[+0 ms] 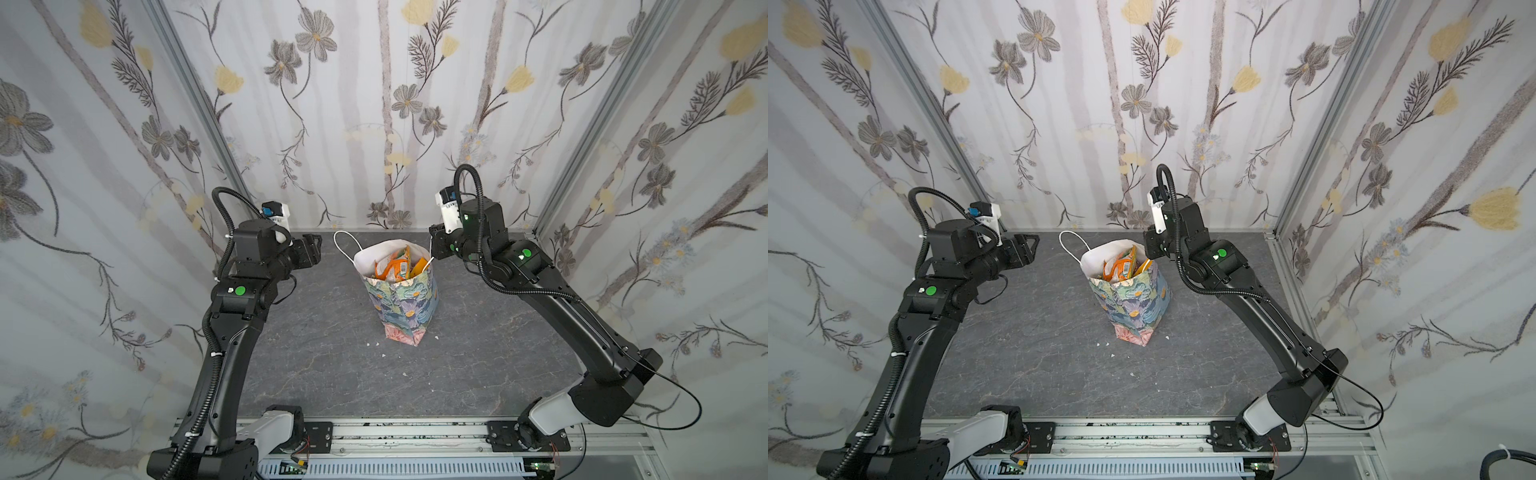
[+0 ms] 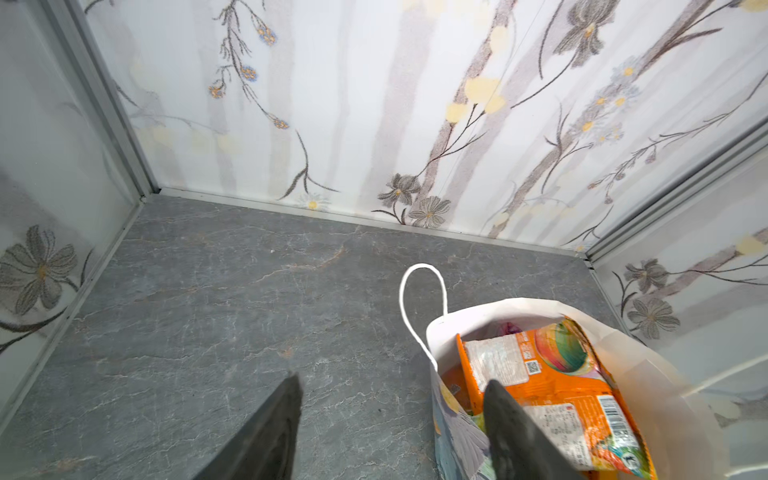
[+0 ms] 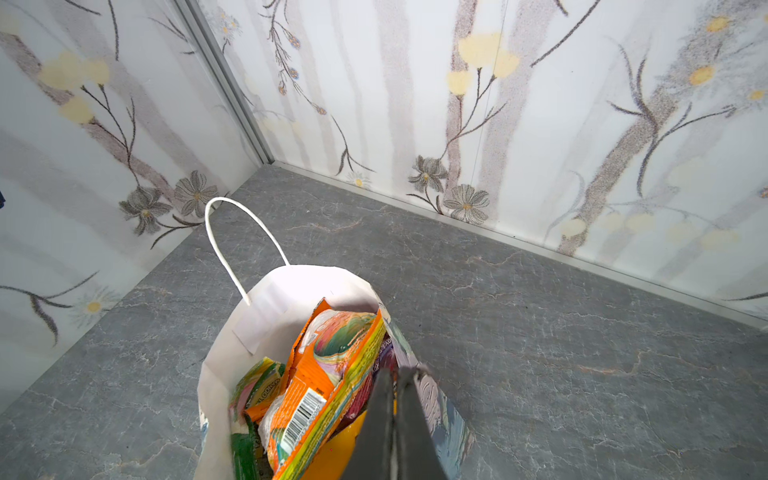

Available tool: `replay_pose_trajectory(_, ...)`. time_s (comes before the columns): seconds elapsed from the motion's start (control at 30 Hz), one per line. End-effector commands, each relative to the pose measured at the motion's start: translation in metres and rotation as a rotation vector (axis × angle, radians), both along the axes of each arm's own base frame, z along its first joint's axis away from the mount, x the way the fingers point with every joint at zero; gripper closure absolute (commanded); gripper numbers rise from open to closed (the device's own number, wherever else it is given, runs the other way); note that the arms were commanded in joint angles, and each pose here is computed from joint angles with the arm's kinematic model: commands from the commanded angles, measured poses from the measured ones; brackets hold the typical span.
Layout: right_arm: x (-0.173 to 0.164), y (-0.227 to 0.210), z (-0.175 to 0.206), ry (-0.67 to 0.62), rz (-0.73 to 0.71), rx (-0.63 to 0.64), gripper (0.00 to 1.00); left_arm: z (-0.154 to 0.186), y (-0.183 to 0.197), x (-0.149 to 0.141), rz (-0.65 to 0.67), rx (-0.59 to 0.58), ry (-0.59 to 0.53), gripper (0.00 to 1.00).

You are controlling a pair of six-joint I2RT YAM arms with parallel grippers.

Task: Place the snacks into the paper bag
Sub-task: Move the paper bag to the center of the table, then pick up the paper bag from the center of the table.

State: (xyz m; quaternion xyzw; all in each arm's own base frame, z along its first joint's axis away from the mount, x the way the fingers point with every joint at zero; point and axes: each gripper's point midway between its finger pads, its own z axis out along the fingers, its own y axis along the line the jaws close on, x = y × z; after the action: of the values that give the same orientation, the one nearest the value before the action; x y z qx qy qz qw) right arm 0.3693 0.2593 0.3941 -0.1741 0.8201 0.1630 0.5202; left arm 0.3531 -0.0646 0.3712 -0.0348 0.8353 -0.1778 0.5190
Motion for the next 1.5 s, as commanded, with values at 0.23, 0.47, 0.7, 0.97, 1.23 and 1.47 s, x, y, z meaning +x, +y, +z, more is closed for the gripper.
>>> replay_pose_trajectory(0.23, -0.003, -0.011, 0.016, -0.065, -0.016, 0.080, 1.00, -0.015, -0.041, 0.029, -0.195, -0.012, -0.040, 0.14)
replay_pose_trajectory(0.47, -0.006, -0.016, 0.011, -0.062, -0.019, 0.087, 1.00, -0.037, -0.058, 0.042, -0.258, -0.029, -0.004, 0.10)
replay_pose_trajectory(0.7, -0.008, -0.019, 0.006, -0.058, -0.012, 0.101, 1.00, -0.051, -0.082, 0.051, -0.292, -0.004, 0.006, 0.11)
replay_pose_trajectory(0.97, -0.011, -0.027, 0.001, -0.056, -0.019, 0.114, 1.00, -0.066, -0.105, 0.072, -0.331, 0.013, 0.050, 0.48)
replay_pose_trajectory(1.23, -0.013, -0.038, -0.004, -0.053, -0.045, 0.114, 1.00, -0.057, -0.120, 0.078, -0.331, 0.011, 0.041, 1.00)
replay_pose_trajectory(1.47, 0.006, -0.044, 0.012, -0.105, -0.042, 0.103, 1.00, -0.009, -0.144, 0.054, -0.371, -0.010, -0.073, 1.00)
